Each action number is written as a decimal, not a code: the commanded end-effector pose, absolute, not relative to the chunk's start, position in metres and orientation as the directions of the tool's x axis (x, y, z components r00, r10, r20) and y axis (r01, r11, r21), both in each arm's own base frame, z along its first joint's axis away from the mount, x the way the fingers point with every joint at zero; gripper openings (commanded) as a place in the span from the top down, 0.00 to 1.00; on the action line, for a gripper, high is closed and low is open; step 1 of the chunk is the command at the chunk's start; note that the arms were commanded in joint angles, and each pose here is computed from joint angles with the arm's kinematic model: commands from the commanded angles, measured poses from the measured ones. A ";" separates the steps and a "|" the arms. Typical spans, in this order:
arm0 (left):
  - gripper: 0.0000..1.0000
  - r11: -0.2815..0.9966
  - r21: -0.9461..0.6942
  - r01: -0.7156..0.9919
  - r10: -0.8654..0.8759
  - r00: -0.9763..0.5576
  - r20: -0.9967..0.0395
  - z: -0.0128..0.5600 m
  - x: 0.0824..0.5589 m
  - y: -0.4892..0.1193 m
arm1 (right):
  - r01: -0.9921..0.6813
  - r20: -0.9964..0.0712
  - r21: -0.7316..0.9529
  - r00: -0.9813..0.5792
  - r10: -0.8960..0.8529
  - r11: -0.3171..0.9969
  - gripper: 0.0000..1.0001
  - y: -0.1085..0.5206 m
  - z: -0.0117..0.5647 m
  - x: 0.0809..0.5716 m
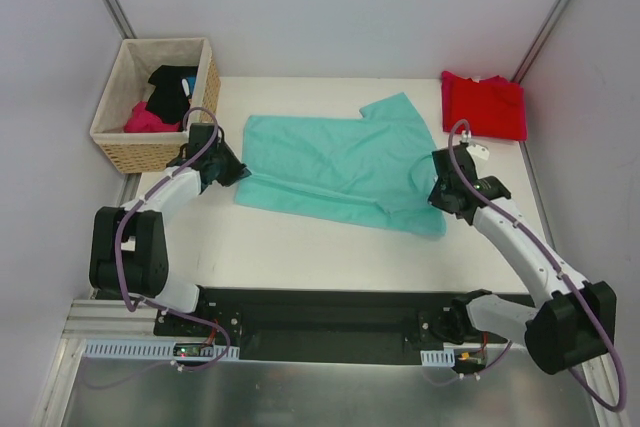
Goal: Fold and stack the t-shirts
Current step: Fold the flattened tshirt in 1/3 of the way
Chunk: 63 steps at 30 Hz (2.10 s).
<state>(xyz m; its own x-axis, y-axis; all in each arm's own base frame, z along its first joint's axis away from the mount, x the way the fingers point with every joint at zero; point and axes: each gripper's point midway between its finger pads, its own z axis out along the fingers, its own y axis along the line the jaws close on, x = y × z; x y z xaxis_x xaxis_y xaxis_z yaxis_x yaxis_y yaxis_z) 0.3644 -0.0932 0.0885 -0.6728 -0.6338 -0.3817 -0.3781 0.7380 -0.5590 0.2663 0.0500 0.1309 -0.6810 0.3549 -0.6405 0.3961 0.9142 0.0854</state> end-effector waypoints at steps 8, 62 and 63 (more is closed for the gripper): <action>1.00 0.765 -0.520 -0.381 -0.620 -0.655 -0.431 0.086 0.369 -0.086 | 0.417 -0.629 0.099 -0.678 0.381 0.904 0.99 0.061 0.132 0.325; 0.01 0.763 -0.638 -0.102 -0.468 -0.769 -0.436 0.099 0.332 -0.205 | 0.210 -0.641 0.167 -0.720 0.268 0.963 0.03 0.114 0.132 0.307; 0.01 0.774 -0.623 -0.114 -0.463 -0.773 -0.434 0.091 0.334 -0.204 | 0.201 -0.633 0.173 -0.727 0.265 0.964 0.04 0.118 0.130 0.310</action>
